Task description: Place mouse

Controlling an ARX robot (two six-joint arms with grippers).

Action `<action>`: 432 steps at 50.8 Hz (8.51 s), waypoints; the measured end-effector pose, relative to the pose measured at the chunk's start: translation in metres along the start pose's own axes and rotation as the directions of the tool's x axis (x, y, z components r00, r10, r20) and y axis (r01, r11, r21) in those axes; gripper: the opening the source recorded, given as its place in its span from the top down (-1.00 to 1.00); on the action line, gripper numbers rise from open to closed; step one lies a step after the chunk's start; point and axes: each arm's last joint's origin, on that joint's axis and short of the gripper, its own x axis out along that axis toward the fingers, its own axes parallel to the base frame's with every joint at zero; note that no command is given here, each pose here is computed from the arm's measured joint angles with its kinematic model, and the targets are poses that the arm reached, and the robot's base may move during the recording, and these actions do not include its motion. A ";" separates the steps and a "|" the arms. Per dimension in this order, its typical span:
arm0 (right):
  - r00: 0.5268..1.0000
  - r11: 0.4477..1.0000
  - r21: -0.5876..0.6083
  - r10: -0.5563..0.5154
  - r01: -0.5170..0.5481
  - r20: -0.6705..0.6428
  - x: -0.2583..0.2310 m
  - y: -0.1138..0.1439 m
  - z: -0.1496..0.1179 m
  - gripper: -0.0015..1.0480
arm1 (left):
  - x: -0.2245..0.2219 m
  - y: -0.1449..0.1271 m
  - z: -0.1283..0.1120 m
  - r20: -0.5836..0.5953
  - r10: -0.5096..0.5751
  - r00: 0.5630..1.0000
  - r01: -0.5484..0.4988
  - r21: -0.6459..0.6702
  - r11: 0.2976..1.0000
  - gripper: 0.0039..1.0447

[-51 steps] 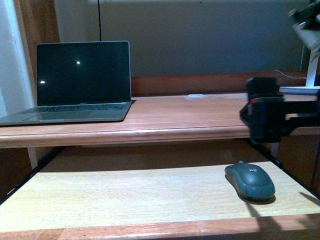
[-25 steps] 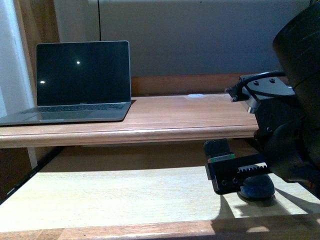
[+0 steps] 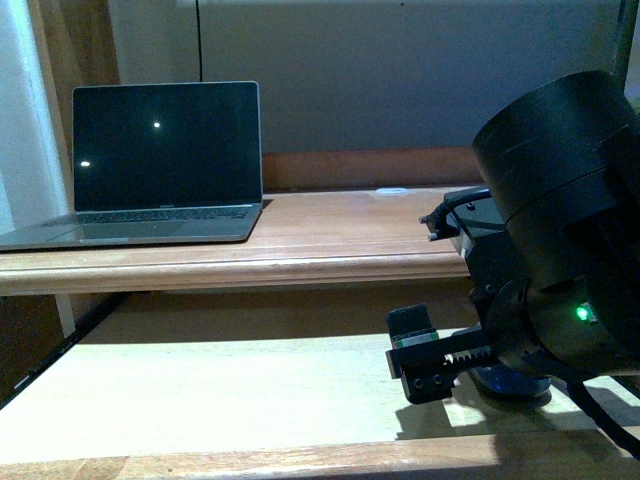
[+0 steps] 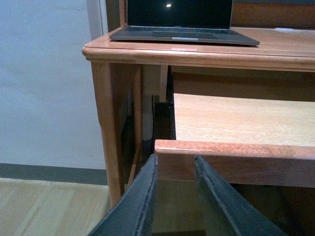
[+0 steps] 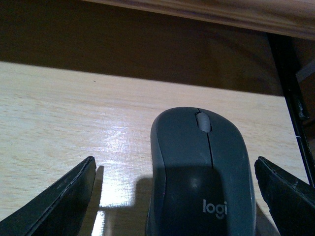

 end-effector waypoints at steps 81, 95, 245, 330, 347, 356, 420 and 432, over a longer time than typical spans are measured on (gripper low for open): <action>0.990 0.989 0.119 -0.104 0.093 0.093 0.023 0.045 0.159 -0.09 | 0.000 0.000 0.000 0.000 0.000 1.000 0.000 0.002 1.000 -0.86; 0.979 0.979 0.104 -0.184 0.176 0.083 0.069 0.085 0.174 -0.09 | 0.000 0.000 0.000 0.000 0.000 1.000 0.000 0.002 1.000 -0.86; 0.904 0.918 -0.142 0.391 -0.370 0.172 0.028 0.050 -0.030 -0.86 | 0.000 0.000 0.000 0.000 0.000 1.000 0.000 0.002 1.000 -0.86; 0.903 0.877 0.342 0.199 -0.338 0.381 -0.189 -0.080 -0.123 -0.86 | 0.000 0.000 0.000 0.000 0.000 1.000 0.000 0.002 1.000 -0.86; 0.882 0.962 0.270 -0.160 0.039 0.444 -0.183 -0.112 -0.156 -0.17 | 0.000 0.000 0.000 0.000 -0.002 1.000 0.002 0.002 1.000 -0.86; 0.876 0.970 0.236 -0.168 0.064 0.452 -0.182 -0.119 -0.161 0.45 | 0.000 0.000 0.000 0.000 -0.002 1.000 0.002 0.002 1.000 -0.86; 0.872 0.971 0.226 -0.180 0.083 0.456 -0.179 -0.131 -0.173 -0.86 | 0.000 0.000 0.000 0.000 -0.002 1.000 0.002 0.002 1.000 -0.86; 0.872 0.971 0.226 -0.180 0.083 0.455 -0.179 -0.131 -0.173 -0.86 | 0.000 0.000 0.000 0.000 -0.002 1.000 0.002 0.002 1.000 -0.86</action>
